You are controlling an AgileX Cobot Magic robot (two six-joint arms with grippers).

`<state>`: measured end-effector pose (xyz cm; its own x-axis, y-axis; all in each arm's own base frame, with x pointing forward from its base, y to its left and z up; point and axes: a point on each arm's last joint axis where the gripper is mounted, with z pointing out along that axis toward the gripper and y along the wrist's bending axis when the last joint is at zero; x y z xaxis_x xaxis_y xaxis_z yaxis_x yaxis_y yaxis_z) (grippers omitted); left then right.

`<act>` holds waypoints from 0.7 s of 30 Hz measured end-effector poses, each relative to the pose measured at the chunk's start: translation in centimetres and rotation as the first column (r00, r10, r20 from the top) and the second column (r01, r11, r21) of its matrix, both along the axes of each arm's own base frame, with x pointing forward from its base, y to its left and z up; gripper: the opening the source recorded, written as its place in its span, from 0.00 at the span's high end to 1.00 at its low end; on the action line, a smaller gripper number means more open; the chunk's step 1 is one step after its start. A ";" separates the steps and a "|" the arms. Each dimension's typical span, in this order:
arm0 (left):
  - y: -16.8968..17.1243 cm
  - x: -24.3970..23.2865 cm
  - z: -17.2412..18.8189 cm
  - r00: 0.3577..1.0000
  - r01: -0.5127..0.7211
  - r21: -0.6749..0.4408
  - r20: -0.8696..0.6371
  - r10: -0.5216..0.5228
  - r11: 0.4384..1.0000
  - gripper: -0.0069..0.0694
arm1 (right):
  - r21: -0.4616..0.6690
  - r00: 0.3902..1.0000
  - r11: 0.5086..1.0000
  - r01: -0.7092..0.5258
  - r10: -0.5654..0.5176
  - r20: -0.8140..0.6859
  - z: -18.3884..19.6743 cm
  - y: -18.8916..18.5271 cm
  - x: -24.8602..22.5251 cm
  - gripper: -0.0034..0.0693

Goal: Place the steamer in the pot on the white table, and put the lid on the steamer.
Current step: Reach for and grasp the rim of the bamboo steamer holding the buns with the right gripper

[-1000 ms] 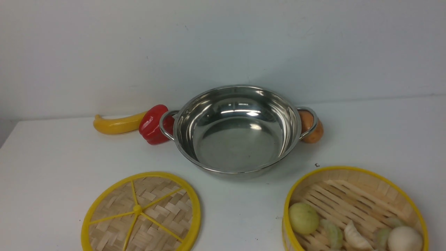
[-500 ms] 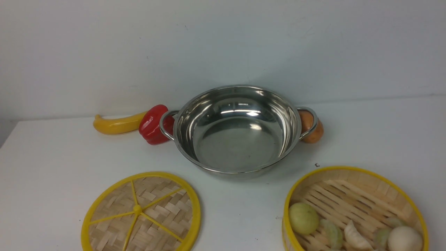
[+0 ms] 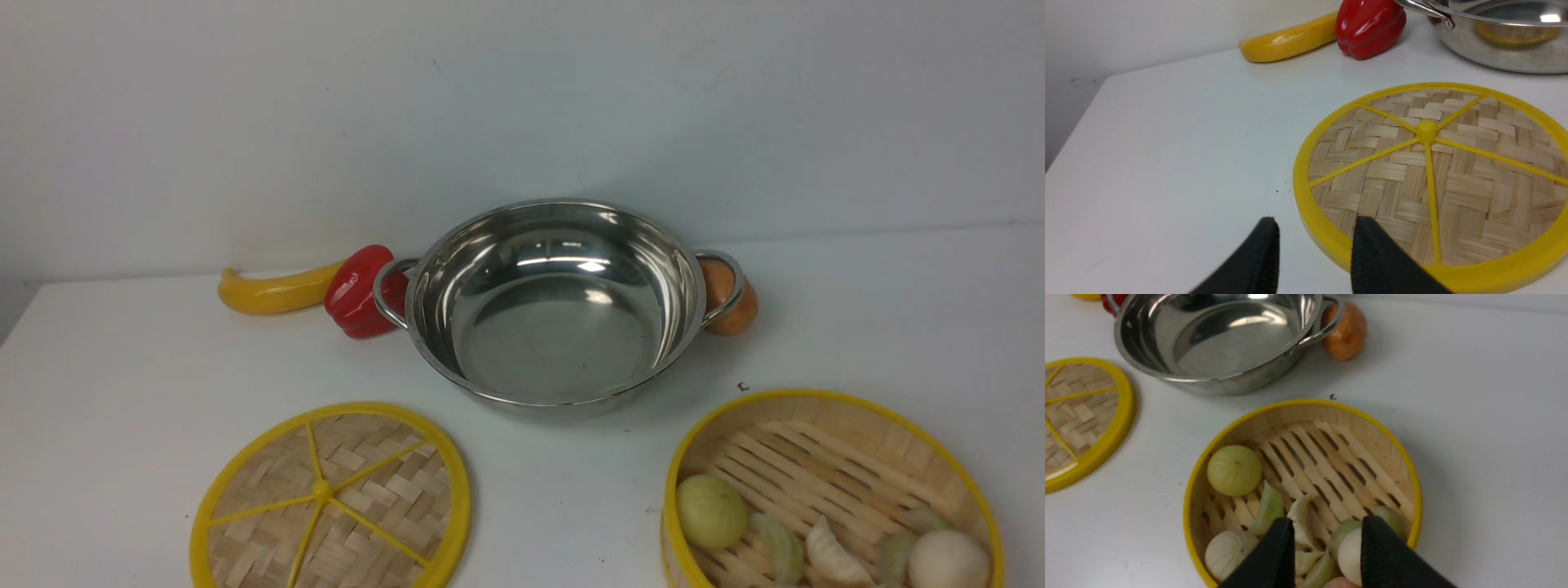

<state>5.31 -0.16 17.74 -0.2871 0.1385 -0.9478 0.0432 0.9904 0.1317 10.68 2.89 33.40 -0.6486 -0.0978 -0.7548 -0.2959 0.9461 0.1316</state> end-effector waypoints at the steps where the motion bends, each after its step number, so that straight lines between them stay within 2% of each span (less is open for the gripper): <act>1: 0.0 0.0 0.0 1.000 0.000 0.000 0.000 0.000 1.000 0.59 | 0.001 0.999 1.000 -0.007 0.007 -0.033 0.0 0.1 0.9 0.61; 7: 0.0 0.0 0.0 1.000 0.000 0.000 0.000 0.000 1.000 0.59 | -0.063 0.971 0.998 -0.022 0.006 -0.240 -1.4 -0.2 7.4 0.55; 9: 0.0 0.0 0.0 1.000 0.000 0.000 0.000 0.000 1.000 0.59 | -0.091 0.963 0.996 -0.022 -0.003 -0.269 -2.1 -0.4 8.6 0.53; 11: 0.0 0.0 0.0 1.000 0.000 0.000 0.000 0.000 1.000 0.59 | -0.145 0.939 0.989 -0.034 -0.018 -0.343 -4.1 -0.8 10.8 0.52; 15: 0.0 0.0 0.0 1.000 0.000 0.000 0.000 0.000 1.000 0.59 | -0.184 0.914 0.982 -0.048 -0.031 -0.405 -6.4 -1.0 12.8 0.52; 21: 0.0 0.0 0.0 1.000 0.000 0.000 0.000 0.000 1.000 0.59 | -0.170 0.906 0.985 -0.030 -0.045 -0.421 -8.4 -1.0 14.8 0.51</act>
<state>5.31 -0.16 17.74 -0.2871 0.1385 -0.9478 0.0432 0.9904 0.1317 25.46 1.93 24.98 -0.9035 -0.1929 -0.3828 -0.2407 0.9672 0.0807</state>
